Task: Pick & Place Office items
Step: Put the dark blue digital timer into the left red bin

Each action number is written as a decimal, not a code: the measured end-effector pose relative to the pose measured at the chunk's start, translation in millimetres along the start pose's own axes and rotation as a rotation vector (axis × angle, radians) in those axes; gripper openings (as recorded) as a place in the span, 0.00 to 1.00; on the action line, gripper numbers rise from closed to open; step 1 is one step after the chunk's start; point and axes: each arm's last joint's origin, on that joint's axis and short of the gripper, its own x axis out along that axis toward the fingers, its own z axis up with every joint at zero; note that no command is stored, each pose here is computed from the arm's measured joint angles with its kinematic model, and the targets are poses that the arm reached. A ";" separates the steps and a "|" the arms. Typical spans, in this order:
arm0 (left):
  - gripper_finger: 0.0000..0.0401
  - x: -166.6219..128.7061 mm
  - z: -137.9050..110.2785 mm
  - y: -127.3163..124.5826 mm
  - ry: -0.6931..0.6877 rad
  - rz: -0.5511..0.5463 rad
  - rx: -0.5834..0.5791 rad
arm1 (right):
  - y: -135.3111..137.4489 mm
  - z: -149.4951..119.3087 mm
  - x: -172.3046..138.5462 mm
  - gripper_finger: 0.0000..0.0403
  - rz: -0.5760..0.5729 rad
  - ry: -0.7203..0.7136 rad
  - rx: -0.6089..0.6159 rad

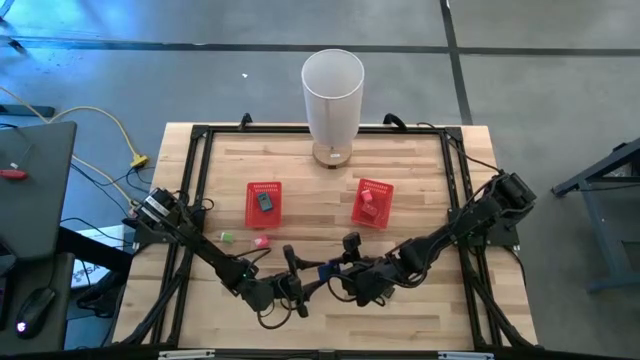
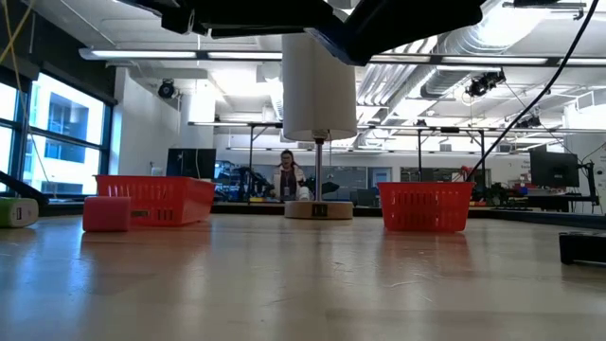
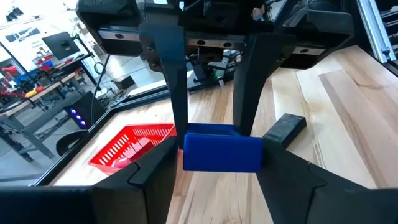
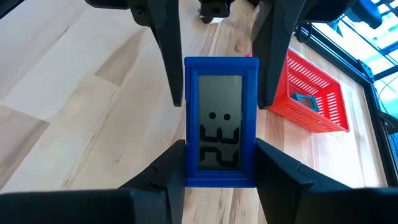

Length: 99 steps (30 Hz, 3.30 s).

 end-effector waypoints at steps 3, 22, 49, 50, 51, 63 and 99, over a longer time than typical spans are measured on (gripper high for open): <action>0.45 0.0 0.0 0.0 0.000 0.000 0.001 | 0.0 0.0 0.1 0.35 0.003 0.000 0.001; 0.38 -0.7 -0.8 -0.7 0.004 -0.004 -0.010 | 0.8 0.6 0.3 0.51 0.048 -0.009 0.055; 0.38 -1.4 -1.2 0.0 0.013 0.034 -0.050 | -2.7 -6.3 -0.1 0.66 -0.096 0.064 0.050; 0.38 -2.0 -1.2 -0.2 0.014 0.042 -0.050 | -3.2 -7.6 -0.2 0.66 -0.121 0.075 0.060; 0.38 -3.0 -1.1 -0.4 0.016 0.057 -0.049 | -3.6 -8.8 -0.5 0.66 -0.145 0.086 0.070; 0.38 -11.7 -1.3 2.3 0.051 0.320 -0.090 | -3.8 -19.4 -2.0 0.66 -0.179 0.171 0.165; 0.38 13.9 18.7 59.6 0.305 0.654 0.393 | -1.0 -23.4 -2.8 0.66 -0.105 0.211 0.200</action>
